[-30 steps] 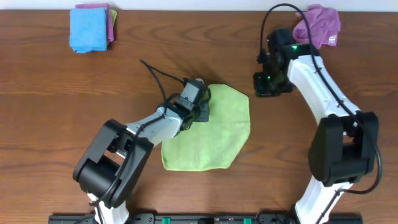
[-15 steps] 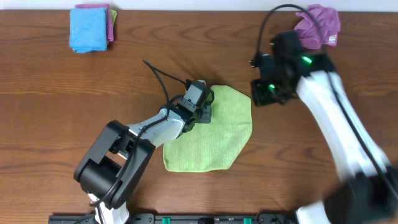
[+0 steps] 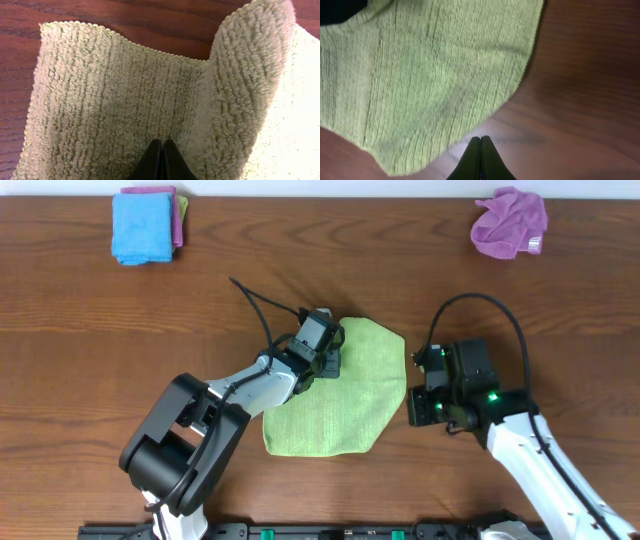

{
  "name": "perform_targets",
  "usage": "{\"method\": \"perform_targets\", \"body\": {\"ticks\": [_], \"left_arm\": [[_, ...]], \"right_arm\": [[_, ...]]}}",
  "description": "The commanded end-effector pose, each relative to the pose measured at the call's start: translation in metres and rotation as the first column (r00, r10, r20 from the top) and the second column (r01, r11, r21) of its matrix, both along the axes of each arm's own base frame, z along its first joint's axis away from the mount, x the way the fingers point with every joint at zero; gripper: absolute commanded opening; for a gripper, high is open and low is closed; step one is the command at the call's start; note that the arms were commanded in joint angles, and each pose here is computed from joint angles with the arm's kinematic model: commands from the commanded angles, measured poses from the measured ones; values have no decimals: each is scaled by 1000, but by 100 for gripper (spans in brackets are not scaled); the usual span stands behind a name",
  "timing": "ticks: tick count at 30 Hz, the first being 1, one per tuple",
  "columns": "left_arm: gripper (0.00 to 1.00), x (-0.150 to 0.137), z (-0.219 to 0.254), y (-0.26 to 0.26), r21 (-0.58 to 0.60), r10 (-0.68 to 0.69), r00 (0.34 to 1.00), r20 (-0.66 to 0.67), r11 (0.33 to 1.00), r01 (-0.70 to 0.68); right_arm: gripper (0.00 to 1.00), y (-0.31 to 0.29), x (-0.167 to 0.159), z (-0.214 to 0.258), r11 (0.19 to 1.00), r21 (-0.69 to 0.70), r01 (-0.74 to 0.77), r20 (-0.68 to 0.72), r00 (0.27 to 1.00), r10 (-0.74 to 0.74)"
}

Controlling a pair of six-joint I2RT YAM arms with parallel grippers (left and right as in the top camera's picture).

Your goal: Fold the cloth

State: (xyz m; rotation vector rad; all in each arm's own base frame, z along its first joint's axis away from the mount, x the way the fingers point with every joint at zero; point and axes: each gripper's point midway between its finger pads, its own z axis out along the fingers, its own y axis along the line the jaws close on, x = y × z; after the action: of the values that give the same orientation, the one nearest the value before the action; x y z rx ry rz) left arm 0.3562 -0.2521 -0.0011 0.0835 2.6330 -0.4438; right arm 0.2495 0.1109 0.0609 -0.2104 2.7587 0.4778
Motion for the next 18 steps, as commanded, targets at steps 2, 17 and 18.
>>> {"method": "perform_targets", "body": {"ticks": [2,17,18], "left_arm": [[6,-25,-38,15,63,15,994,-105,998,-9],[6,-18,-38,24,94,61,995,-80,994,-53],[6,-18,-38,24,94,60,995,-80,994,-53]], "right_arm": [[1,22,3,-3,997,67,-33,16,999,32],[2,61,-4,-65,990,48,-130,-107,985,134],[2,61,-7,-70,990,42,-135,-124,982,139]]}}
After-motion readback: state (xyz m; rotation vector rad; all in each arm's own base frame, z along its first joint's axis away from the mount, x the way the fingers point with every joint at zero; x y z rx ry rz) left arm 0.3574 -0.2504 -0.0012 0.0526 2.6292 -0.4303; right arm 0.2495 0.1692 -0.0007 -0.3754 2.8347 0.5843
